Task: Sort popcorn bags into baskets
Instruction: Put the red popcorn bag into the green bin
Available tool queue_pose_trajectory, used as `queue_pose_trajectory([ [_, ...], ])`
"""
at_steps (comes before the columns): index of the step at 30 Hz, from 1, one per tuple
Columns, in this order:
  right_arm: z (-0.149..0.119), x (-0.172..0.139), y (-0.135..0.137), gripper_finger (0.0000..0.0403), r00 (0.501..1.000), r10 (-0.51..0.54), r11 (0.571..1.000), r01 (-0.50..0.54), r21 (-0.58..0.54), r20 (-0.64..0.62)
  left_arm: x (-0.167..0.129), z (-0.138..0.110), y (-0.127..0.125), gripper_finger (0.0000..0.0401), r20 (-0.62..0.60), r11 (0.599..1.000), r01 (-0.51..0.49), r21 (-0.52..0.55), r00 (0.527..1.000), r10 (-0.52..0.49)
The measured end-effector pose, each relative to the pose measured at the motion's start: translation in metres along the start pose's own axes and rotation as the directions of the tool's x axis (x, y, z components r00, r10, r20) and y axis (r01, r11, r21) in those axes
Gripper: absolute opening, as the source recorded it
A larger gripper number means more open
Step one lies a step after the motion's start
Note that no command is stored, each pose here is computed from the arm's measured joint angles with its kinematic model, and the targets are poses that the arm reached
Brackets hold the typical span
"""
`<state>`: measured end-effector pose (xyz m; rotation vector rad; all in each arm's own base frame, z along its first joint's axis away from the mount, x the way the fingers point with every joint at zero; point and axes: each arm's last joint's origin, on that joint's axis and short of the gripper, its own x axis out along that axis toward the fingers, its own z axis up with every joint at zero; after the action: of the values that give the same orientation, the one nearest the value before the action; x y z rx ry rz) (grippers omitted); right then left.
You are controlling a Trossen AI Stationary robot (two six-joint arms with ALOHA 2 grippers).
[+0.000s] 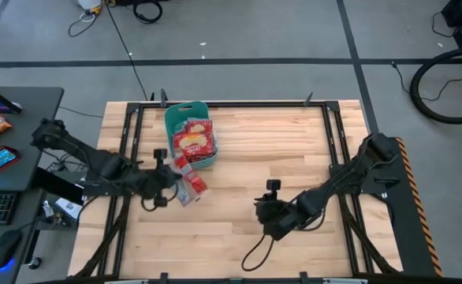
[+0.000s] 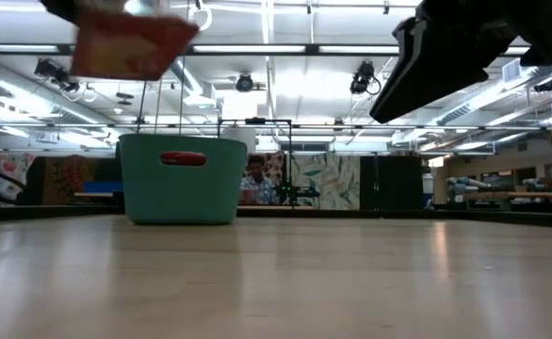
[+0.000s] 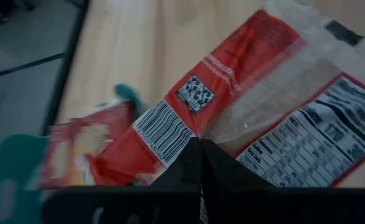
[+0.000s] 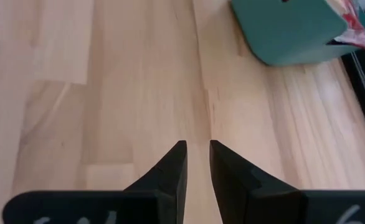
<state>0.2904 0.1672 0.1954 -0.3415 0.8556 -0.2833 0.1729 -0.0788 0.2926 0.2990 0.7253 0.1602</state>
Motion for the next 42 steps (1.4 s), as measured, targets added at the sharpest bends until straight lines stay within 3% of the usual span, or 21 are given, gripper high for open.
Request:
queue_pose_trajectory([
  [7,-0.014,0.007,-0.013,0.0073,0.990,0.057,0.998,-0.061,0.030,0.131,0.024,0.002,0.045,0.0000,-0.083,0.988,-0.134,0.071,0.987,0.140],
  [14,-0.019,0.019,-0.021,0.0073,0.983,0.069,0.998,-0.068,-0.012,0.167,0.048,-0.004,0.101,0.0000,-0.134,0.984,-0.155,0.083,0.977,0.165],
  [21,-0.017,0.026,-0.030,0.0073,0.985,0.070,0.996,-0.060,-0.068,0.158,0.067,-0.032,0.143,0.0000,-0.162,0.990,-0.119,0.079,0.978,0.130],
  [32,-0.014,0.031,-0.039,0.0073,0.985,0.064,0.995,-0.050,-0.089,0.160,0.090,-0.068,0.159,0.0010,-0.203,0.981,-0.069,0.182,0.973,0.106],
  [36,-0.005,0.029,-0.058,0.0071,0.969,0.163,0.987,-0.158,-0.040,0.185,0.091,-0.069,0.159,0.0052,-0.205,0.988,-0.078,0.133,0.973,0.104],
  [42,-0.015,0.026,-0.089,0.0056,0.964,0.110,0.991,-0.123,0.043,0.241,0.085,-0.067,0.159,0.0122,-0.211,0.988,-0.150,0.035,0.965,0.154],
])
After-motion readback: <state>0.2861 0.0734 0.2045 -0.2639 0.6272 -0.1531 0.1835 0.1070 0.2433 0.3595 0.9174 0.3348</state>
